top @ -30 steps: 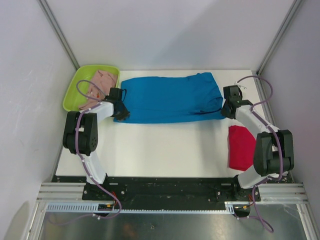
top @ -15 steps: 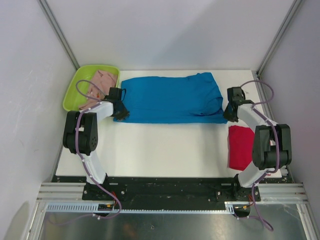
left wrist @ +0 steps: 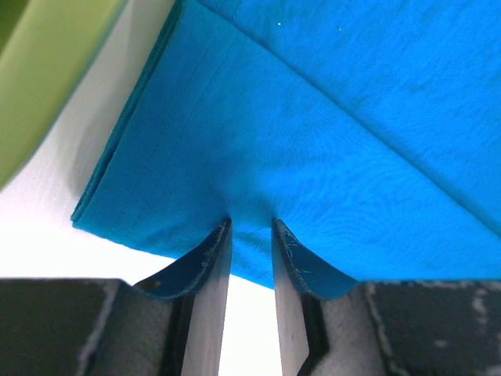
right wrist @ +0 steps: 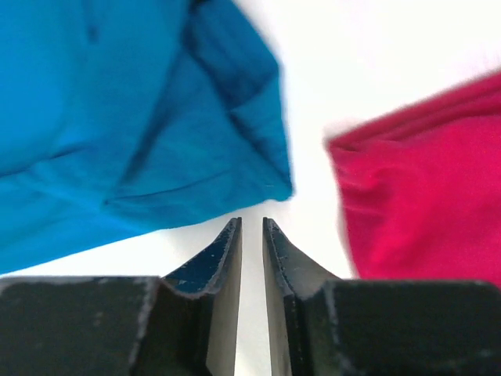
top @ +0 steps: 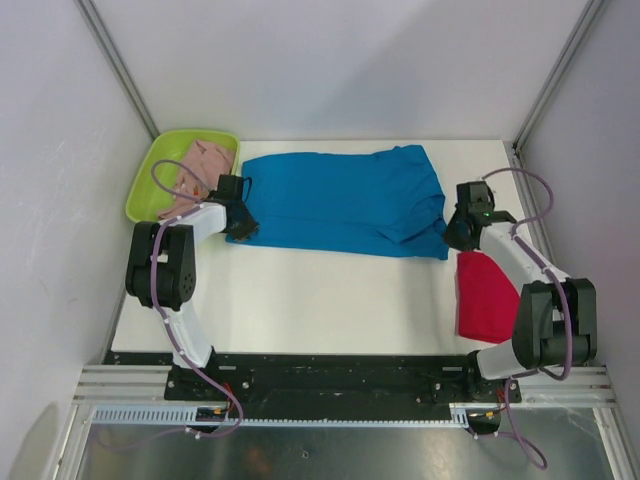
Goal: Fold and stack the t-shirts
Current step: Fold the flattened tshirt in 1/3 of the way
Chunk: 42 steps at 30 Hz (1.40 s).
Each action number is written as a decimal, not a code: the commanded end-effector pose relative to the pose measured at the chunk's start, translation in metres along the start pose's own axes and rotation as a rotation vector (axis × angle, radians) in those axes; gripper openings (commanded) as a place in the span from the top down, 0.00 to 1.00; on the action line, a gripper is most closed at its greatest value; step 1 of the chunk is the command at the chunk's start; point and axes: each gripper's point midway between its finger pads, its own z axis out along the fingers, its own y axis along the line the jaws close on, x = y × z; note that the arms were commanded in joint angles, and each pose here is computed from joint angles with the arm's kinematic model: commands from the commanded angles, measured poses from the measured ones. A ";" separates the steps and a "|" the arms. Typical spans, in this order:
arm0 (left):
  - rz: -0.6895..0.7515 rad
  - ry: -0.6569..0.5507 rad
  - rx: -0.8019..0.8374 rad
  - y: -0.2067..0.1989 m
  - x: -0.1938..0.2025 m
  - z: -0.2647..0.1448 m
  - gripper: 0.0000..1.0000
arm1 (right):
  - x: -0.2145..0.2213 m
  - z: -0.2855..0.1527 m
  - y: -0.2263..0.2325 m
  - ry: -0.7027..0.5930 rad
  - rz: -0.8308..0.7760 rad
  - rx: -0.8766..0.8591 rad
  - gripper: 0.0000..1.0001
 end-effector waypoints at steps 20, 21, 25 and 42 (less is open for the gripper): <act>-0.008 0.019 -0.080 0.020 0.001 0.008 0.67 | 0.024 0.061 0.106 -0.013 -0.132 -0.137 0.79; -0.007 0.020 -0.081 0.021 0.001 0.008 0.67 | 0.023 0.061 0.108 -0.016 -0.132 -0.142 0.78; -0.004 0.020 -0.084 0.021 0.001 0.009 0.67 | 0.022 0.064 0.114 -0.015 -0.144 -0.146 0.76; -0.002 0.015 -0.077 0.020 0.000 0.006 0.67 | -0.007 0.089 0.149 -0.073 -0.172 -0.152 0.71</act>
